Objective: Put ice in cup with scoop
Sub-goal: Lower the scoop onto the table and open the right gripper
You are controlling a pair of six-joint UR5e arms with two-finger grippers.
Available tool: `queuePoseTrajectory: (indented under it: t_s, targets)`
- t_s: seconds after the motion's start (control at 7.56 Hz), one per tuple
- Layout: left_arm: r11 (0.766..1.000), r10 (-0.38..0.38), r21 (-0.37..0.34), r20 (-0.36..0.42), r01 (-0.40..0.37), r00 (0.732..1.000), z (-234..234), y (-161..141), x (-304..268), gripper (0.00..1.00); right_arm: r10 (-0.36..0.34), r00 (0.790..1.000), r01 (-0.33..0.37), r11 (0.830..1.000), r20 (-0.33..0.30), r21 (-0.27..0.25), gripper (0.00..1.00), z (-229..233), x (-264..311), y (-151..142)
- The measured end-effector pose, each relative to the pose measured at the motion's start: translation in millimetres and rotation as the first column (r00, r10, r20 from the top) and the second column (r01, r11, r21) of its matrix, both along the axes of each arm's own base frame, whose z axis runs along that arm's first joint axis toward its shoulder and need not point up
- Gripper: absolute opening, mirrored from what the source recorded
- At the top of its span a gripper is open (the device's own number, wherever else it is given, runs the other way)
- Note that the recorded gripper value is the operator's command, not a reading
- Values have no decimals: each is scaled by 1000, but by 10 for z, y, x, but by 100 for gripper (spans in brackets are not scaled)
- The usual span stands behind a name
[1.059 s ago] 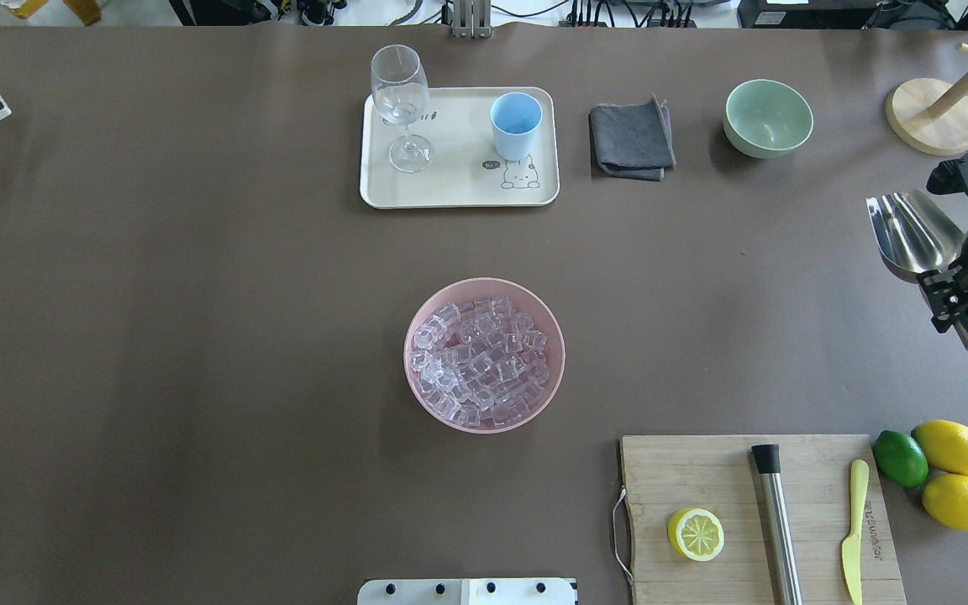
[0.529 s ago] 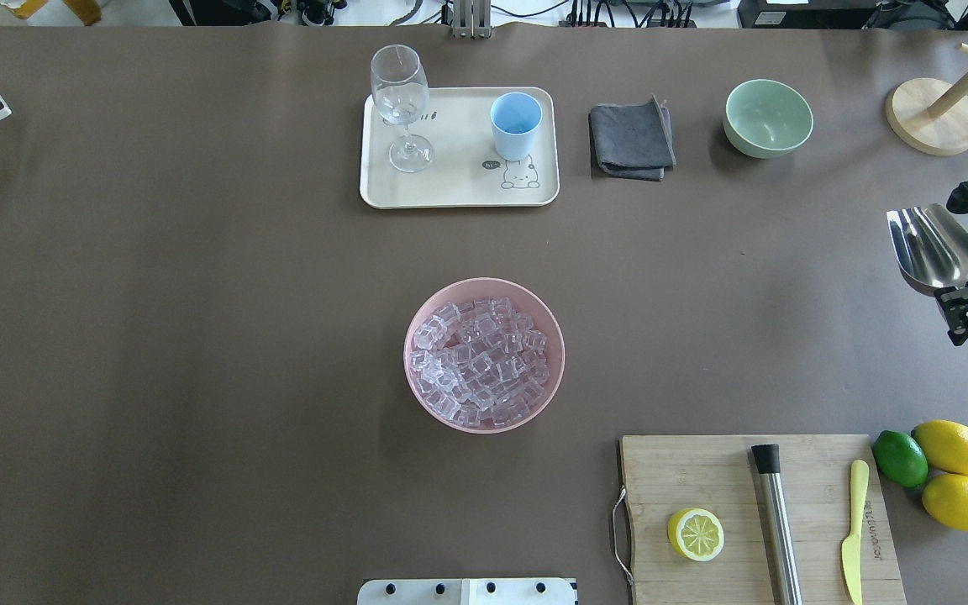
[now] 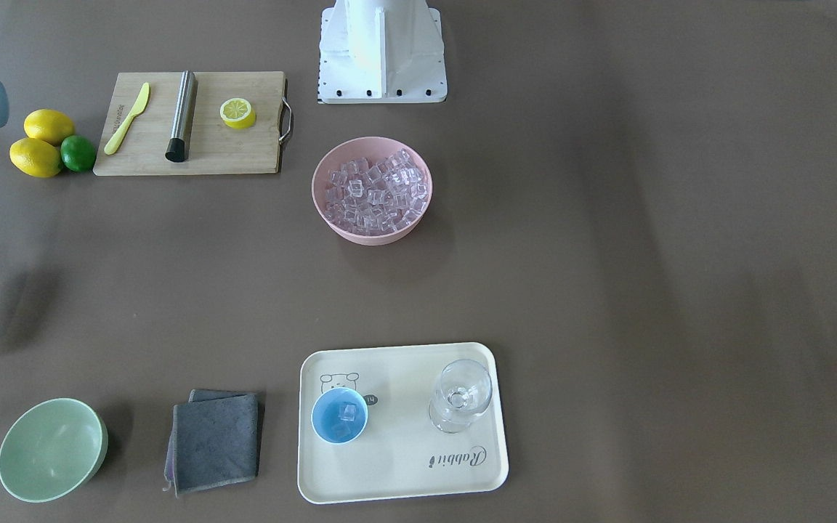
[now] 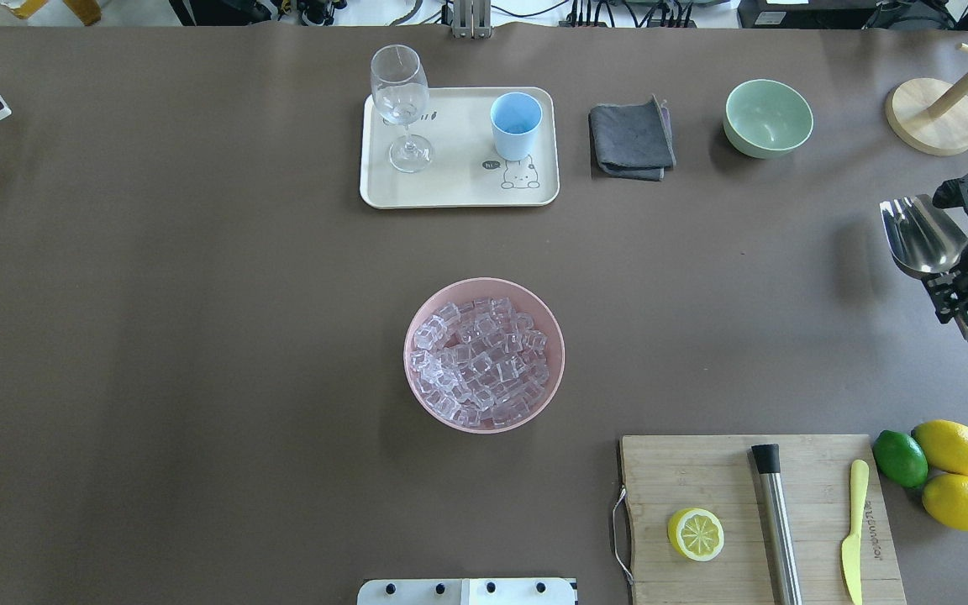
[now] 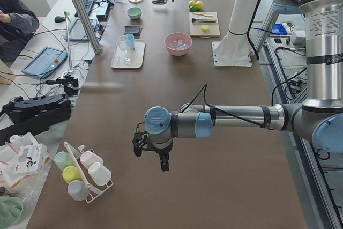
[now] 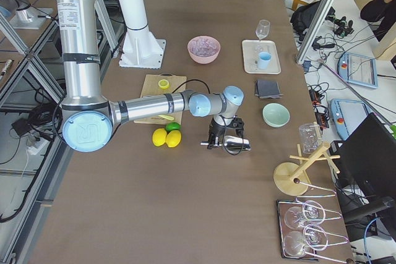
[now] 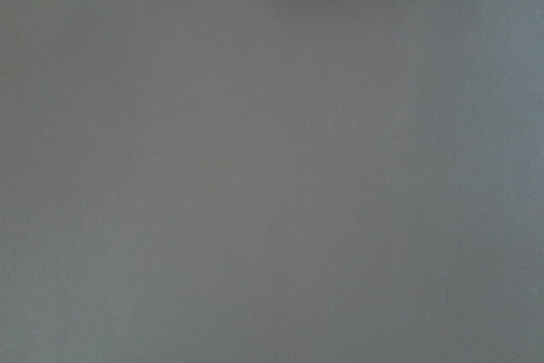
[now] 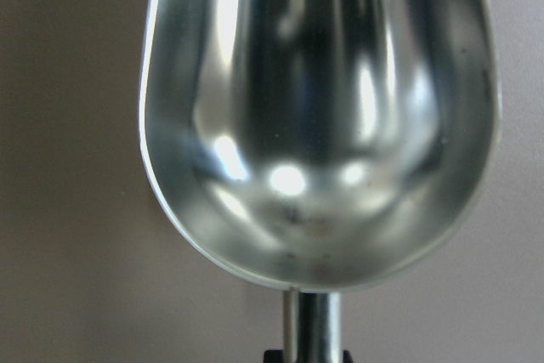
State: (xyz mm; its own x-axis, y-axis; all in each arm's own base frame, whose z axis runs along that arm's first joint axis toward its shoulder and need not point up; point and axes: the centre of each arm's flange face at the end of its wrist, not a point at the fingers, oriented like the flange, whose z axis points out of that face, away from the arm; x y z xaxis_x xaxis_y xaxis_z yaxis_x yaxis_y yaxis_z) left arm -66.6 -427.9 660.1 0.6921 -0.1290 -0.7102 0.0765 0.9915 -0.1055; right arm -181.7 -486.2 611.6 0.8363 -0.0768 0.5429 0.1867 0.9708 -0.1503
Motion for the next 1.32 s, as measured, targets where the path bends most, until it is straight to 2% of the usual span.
queuePoseTrajectory:
  t_s: [0.13, 0.4, 0.66, 0.93, 1.06, 1.19, 1.32]
  targets:
    - [1000, 0, 0, -1, 0, 1000, 0, -2, 0, 98, 22, 1000, -22, 1000, -1, -4, 0, -145, -68, -137]
    - [1000, 0, -1, -2, 0, 1000, 9, -2, 1, 98, 40, 999, -41, 999, -8, -25, 0, -194, -114, -226]
    - [1000, 2, -1, -4, -2, 1000, 15, -1, 3, 98, 81, 997, -81, 993, -9, -84, 0, -116, -158, -238]
    - [1000, 5, 1, -6, -5, 1000, 18, 0, 2, 98, 102, 995, -101, 987, 1, -126, 49, -71, -191, -236]
    - [1000, 5, 2, -6, -5, 1000, 18, 1, 0, 98, 102, 995, -101, 987, 4, -128, 85, -63, -196, -238]
    - [1000, 5, 3, -6, -5, 1000, 18, 1, -1, 98, 101, 995, -99, 987, 6, -128, 98, -62, -202, -247]
    - [1000, 5, 3, -7, -5, 1000, 18, 3, -2, 98, 100, 995, -98, 987, 6, -127, 99, -61, -212, -266]
